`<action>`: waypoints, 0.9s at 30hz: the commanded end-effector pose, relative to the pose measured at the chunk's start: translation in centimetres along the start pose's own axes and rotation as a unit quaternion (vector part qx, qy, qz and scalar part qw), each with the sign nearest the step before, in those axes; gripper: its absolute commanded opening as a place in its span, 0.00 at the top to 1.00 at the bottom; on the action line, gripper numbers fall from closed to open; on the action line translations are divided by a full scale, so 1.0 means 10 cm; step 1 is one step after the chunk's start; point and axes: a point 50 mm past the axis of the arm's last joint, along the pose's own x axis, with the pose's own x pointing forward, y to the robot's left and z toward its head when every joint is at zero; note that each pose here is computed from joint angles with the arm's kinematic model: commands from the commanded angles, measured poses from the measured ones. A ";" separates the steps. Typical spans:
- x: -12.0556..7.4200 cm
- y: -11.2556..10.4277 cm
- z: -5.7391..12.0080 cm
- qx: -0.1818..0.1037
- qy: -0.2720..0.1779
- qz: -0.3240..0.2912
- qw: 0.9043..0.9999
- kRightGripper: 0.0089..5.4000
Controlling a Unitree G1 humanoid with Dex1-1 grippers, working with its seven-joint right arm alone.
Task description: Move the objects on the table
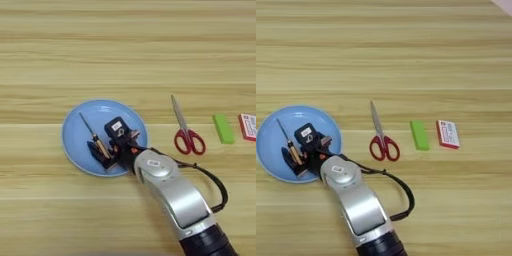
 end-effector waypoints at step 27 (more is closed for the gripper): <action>-0.02 -0.07 0.04 -0.001 -0.011 -0.020 1.000 0.79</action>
